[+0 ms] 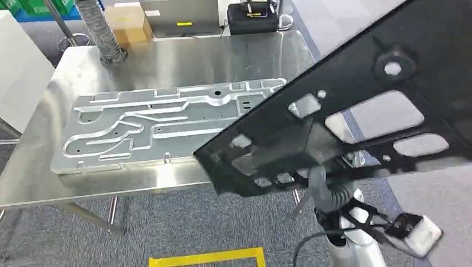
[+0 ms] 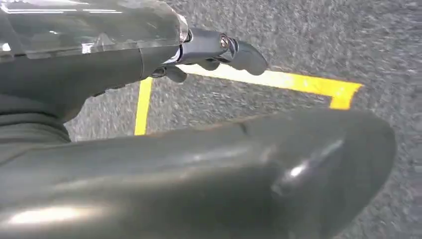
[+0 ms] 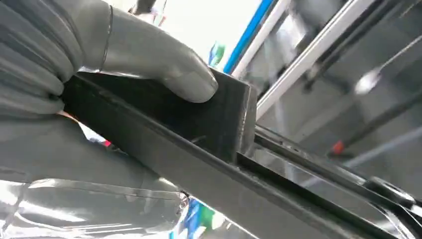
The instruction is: Take the parts from the cabinet and place them on the table.
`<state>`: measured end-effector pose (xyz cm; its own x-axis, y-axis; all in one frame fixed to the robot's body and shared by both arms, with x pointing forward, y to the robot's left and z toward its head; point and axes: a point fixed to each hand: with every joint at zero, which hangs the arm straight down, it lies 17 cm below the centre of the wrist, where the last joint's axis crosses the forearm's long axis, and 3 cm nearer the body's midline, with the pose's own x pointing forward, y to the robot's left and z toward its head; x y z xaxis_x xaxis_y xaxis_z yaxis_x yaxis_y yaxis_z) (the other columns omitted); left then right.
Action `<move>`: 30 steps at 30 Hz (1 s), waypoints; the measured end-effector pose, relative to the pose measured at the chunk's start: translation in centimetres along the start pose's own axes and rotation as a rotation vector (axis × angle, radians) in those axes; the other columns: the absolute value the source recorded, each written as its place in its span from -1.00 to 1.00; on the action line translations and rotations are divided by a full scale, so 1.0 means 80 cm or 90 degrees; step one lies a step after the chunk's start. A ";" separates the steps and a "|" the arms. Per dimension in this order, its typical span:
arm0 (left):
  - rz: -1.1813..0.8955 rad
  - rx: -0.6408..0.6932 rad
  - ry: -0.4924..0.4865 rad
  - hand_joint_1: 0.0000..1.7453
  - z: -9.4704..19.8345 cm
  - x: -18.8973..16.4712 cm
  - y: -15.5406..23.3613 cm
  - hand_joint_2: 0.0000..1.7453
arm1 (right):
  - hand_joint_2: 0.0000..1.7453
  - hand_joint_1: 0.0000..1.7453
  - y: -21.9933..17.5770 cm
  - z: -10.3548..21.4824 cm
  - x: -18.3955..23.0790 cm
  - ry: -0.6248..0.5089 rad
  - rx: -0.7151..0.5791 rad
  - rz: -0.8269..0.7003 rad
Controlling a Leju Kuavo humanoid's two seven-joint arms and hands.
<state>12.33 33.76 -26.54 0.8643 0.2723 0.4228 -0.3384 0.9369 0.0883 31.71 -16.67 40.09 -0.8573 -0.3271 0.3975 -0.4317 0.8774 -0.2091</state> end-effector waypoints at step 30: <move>-0.029 -0.024 -0.032 -1.00 0.001 0.013 -0.011 -1.00 | 1.00 1.00 -0.228 -0.092 -0.279 0.288 0.189 0.996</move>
<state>13.52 33.21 -26.13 0.8583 0.2186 0.4642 -0.2838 0.9560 0.0744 60.77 -22.77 41.59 -0.3620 0.9202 -0.1489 0.6351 0.1265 -0.7620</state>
